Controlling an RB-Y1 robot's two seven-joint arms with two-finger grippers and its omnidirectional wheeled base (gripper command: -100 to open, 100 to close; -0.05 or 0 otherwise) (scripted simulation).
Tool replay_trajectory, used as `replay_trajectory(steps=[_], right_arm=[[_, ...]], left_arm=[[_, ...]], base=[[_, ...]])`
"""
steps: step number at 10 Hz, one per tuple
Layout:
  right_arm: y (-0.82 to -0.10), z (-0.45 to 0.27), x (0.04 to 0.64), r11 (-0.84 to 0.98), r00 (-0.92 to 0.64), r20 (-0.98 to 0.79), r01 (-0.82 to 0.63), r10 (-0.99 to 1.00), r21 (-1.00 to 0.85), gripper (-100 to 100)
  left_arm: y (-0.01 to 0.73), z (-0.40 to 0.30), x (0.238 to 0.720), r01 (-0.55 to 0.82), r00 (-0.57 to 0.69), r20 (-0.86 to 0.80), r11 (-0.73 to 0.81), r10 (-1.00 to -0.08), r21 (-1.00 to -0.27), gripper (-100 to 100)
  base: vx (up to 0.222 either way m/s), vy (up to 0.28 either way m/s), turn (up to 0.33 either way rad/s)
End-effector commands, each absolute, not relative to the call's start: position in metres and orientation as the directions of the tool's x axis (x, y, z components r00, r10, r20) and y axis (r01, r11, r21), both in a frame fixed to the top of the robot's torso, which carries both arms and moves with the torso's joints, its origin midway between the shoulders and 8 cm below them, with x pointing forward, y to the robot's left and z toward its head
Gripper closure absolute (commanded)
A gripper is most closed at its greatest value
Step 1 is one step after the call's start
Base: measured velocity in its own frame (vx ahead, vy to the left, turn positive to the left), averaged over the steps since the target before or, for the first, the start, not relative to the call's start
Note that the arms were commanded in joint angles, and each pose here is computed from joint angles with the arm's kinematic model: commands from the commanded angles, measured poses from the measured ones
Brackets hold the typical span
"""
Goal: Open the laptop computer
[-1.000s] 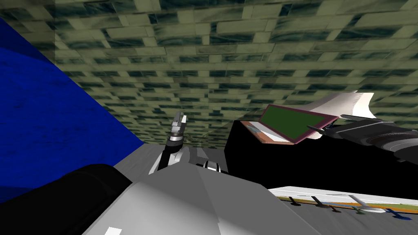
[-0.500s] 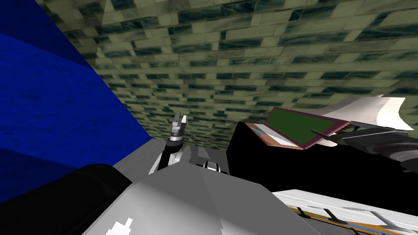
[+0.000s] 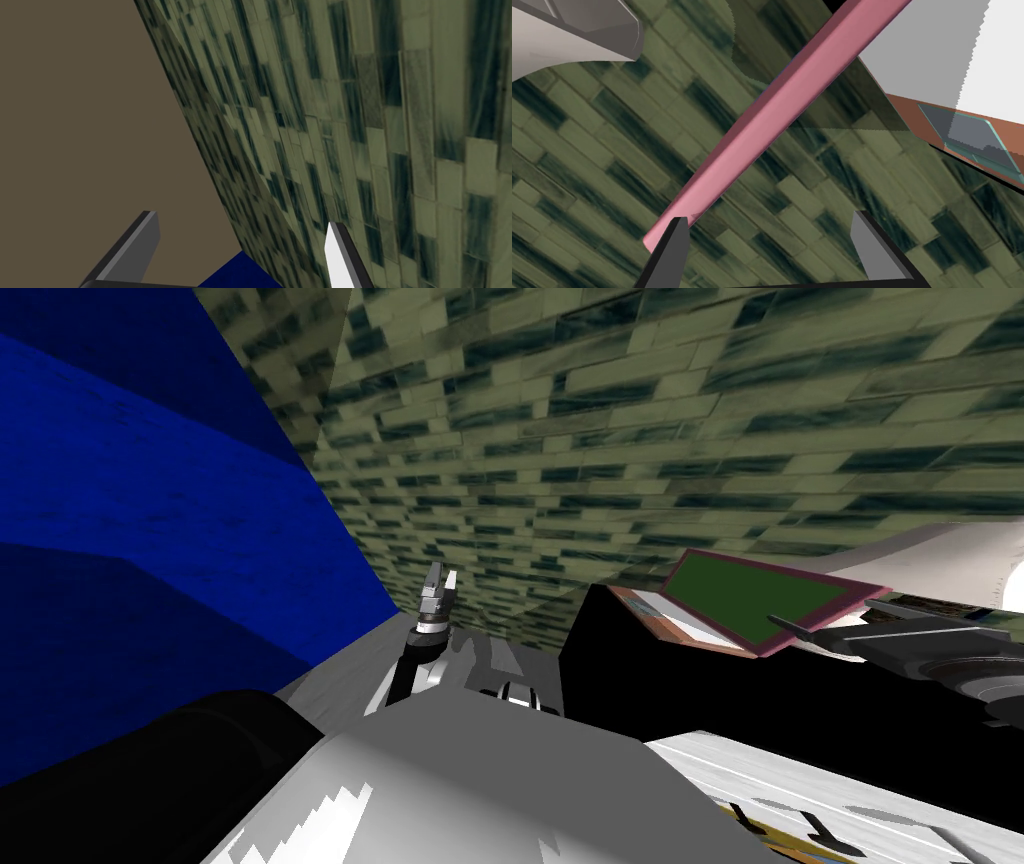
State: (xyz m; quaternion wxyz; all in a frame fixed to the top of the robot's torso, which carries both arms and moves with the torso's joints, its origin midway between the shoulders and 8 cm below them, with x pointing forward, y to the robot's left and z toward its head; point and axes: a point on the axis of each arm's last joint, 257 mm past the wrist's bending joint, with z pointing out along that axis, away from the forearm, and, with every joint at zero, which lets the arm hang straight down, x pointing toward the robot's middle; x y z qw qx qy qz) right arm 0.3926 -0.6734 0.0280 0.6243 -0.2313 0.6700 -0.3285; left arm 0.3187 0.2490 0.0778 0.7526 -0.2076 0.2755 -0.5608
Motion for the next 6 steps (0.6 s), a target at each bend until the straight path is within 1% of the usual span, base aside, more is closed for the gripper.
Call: replay_trajectory(steps=[1, 2, 3, 4, 5, 6], right_arm=[[-0.6723, 0.0294, 0.3992, 0.708, -0.095, -0.713, 0.087, -0.695, -0.701, -100], [-0.6708, 0.0327, 0.4019, 0.715, -0.085, -0.719, 0.083, -0.690, -0.695, -100], [-0.6721, 0.0313, 0.4000, 0.709, -0.092, -0.715, 0.087, -0.694, -0.700, -100], [-0.6718, 0.0314, 0.4003, 0.710, -0.090, -0.715, 0.085, -0.693, -0.699, -100], [-0.6720, 0.0312, 0.4001, 0.710, -0.091, -0.715, 0.086, -0.693, -0.699, 100], [-0.6687, 0.0273, 0.4007, 0.660, -0.100, -0.665, 0.087, -0.740, -0.747, 100]], left_arm=[[0.2490, 0.0778, 0.3187, 0.730, 0.219, -0.182, 0.285, -0.959, -0.622, 0], [0.2491, 0.0777, 0.3187, 0.730, 0.219, -0.182, 0.285, -0.959, -0.622, 0], [0.2491, 0.0777, 0.3187, 0.730, 0.219, -0.182, 0.285, -0.959, -0.622, 0], [0.2491, 0.0777, 0.3186, 0.730, 0.219, -0.182, 0.285, -0.959, -0.622, 0], [0.2491, 0.0777, 0.3186, 0.730, 0.219, -0.182, 0.285, -0.959, -0.622, 0], [0.2491, 0.0778, 0.3186, 0.730, 0.219, -0.182, 0.285, -0.959, -0.622, 0]], base=[[-0.197, -0.173, 0.151], [-0.166, -0.161, 0.129], [-0.073, -0.075, 0.026], [-0.015, -0.019, -0.008], [-0.008, -0.009, -0.002], [-0.022, 0.011, 0.068]])
